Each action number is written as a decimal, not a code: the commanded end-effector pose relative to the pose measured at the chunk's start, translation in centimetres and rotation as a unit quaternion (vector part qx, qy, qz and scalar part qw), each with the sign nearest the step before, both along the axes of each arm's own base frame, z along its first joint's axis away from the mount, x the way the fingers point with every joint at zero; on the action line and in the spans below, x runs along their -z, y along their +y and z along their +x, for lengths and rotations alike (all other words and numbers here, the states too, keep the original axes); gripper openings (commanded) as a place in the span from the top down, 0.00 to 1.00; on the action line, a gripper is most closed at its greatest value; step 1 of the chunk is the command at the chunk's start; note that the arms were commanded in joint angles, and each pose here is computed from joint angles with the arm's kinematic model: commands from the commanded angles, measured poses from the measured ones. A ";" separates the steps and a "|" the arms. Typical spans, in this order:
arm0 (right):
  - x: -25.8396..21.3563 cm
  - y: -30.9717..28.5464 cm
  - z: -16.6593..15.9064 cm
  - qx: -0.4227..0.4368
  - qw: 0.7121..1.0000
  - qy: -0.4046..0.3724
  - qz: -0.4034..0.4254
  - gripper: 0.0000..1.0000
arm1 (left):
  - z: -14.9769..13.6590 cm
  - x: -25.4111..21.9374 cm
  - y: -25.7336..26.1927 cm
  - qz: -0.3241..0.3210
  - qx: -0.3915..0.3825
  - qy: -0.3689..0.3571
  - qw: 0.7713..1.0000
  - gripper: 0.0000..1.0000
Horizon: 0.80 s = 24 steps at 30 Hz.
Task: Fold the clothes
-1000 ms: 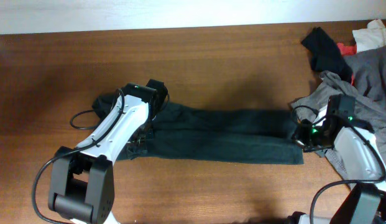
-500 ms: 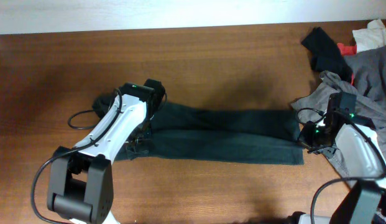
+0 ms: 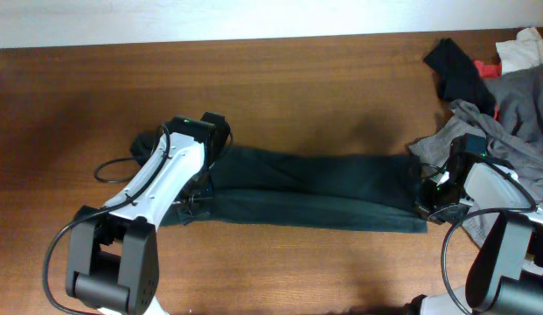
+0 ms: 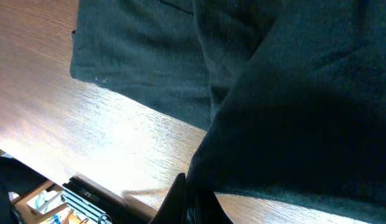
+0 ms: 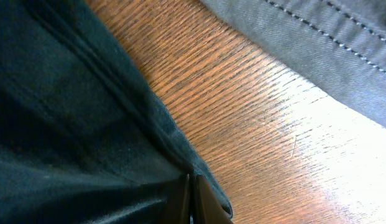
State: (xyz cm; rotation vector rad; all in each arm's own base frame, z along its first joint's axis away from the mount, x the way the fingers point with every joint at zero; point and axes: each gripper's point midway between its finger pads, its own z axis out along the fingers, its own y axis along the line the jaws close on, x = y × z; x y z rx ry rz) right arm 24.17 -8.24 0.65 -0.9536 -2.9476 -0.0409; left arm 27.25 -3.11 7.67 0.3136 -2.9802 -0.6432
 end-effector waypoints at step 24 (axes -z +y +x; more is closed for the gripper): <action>-5.4 -0.7 3.3 -0.007 1.000 -0.023 0.006 0.41 | -1.5 2.7 1.4 0.020 0.020 0.009 1.000 0.42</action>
